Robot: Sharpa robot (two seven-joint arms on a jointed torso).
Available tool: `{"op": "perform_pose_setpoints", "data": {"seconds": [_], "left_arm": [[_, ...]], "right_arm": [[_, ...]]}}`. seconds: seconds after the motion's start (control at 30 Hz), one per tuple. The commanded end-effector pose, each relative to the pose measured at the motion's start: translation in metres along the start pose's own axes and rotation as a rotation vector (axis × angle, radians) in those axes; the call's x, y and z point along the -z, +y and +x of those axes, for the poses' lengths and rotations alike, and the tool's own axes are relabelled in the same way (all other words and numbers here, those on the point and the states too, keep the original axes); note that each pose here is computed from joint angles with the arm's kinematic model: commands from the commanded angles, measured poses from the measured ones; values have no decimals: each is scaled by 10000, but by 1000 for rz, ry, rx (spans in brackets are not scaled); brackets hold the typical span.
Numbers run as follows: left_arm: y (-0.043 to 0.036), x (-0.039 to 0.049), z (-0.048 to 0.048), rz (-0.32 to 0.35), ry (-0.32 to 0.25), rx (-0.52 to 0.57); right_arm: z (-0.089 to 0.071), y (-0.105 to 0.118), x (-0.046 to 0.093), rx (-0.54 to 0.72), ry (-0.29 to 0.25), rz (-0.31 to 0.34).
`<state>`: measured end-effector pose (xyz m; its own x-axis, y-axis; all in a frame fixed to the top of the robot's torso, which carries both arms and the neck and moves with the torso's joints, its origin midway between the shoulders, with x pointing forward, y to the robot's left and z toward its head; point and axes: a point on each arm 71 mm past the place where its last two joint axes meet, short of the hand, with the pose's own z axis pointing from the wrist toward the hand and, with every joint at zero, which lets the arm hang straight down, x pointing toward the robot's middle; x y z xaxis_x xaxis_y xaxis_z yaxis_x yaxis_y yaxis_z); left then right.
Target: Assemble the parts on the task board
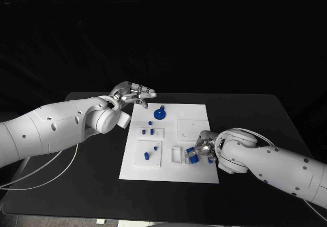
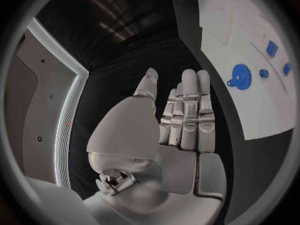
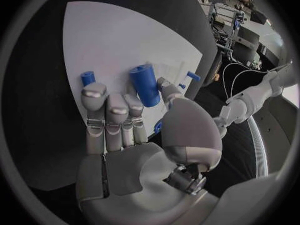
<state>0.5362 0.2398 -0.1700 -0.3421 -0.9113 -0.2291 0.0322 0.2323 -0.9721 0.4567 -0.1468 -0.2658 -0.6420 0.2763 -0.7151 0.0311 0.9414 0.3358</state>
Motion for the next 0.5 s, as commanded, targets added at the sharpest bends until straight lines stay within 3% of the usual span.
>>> {"op": "perform_pose_setpoints", "data": {"seconds": [0.03,0.5], "left_arm": [[-8,0,12,2,10,9],[-7,-2,14,-1,12,9]], "right_arm": [[110,-76,11,-51,63,49],[-65,143,169,-187,112,-19]]}}
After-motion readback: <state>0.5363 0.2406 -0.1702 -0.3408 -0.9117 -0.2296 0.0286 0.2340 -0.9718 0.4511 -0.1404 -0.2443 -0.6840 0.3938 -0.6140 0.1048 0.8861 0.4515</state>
